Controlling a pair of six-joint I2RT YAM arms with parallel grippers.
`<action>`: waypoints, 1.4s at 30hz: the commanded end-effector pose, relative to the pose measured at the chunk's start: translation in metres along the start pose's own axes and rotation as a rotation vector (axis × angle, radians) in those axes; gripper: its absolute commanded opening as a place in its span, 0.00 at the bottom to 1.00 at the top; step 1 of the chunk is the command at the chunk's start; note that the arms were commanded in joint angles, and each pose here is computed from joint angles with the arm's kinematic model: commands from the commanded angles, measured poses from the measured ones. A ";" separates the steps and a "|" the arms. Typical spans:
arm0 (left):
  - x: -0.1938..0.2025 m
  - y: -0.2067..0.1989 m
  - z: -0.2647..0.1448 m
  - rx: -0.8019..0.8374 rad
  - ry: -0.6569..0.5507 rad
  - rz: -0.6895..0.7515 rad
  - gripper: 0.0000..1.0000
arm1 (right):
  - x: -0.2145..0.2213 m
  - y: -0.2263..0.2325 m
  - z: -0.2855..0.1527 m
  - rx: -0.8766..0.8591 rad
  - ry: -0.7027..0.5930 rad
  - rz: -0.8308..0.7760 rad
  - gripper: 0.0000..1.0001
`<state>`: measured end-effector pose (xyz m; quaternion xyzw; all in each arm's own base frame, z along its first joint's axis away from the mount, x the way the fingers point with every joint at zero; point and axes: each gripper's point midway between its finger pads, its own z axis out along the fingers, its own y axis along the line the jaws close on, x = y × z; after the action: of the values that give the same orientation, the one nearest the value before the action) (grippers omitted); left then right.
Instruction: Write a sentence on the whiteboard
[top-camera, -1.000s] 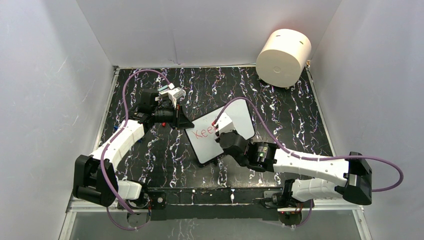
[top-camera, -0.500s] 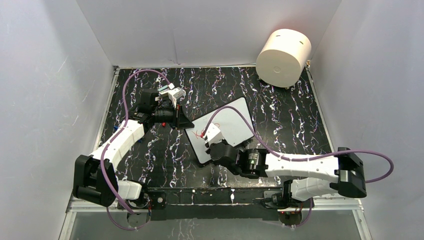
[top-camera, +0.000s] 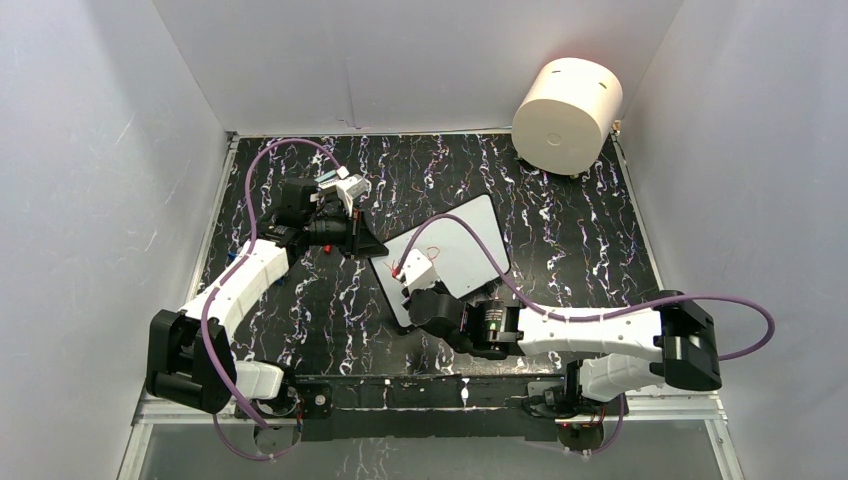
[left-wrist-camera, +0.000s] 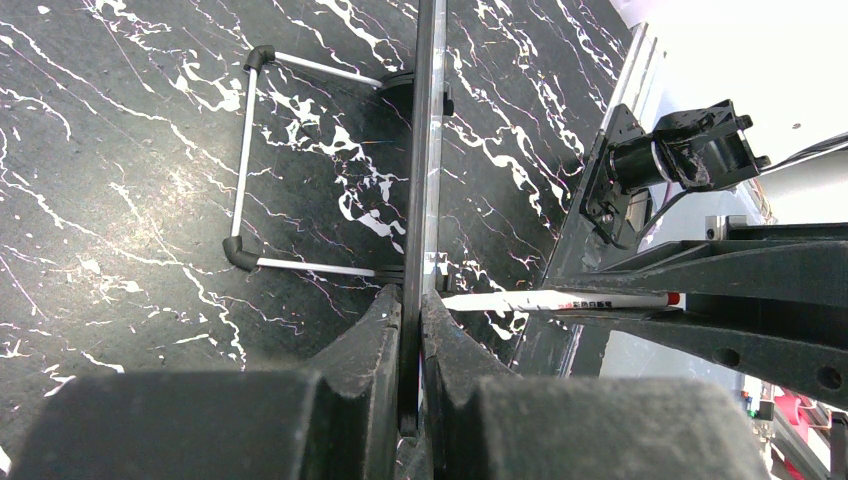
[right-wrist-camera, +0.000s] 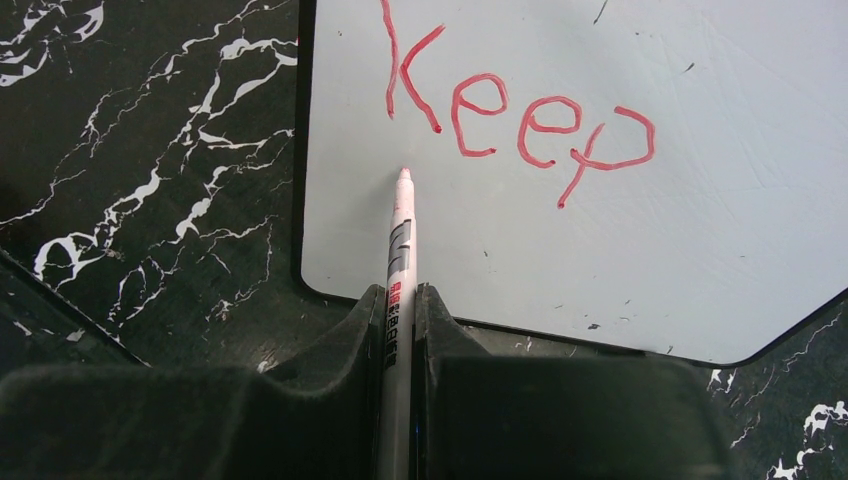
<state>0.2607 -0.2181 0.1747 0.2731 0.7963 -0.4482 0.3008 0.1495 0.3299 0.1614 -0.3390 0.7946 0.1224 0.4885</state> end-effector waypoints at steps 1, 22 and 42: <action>0.026 0.020 0.003 -0.100 0.081 -0.045 0.00 | -0.032 0.004 -0.001 0.014 -0.078 0.060 0.00; 0.024 0.020 0.003 -0.097 0.078 -0.042 0.00 | -0.015 0.007 0.005 0.034 0.003 0.031 0.00; 0.023 0.018 0.003 -0.090 0.076 -0.039 0.00 | 0.017 0.016 0.003 -0.007 0.150 0.010 0.00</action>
<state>0.2606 -0.2181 0.1746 0.2740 0.7960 -0.4480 0.3011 0.1352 0.3264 0.1294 -0.3587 0.8293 0.0861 0.4196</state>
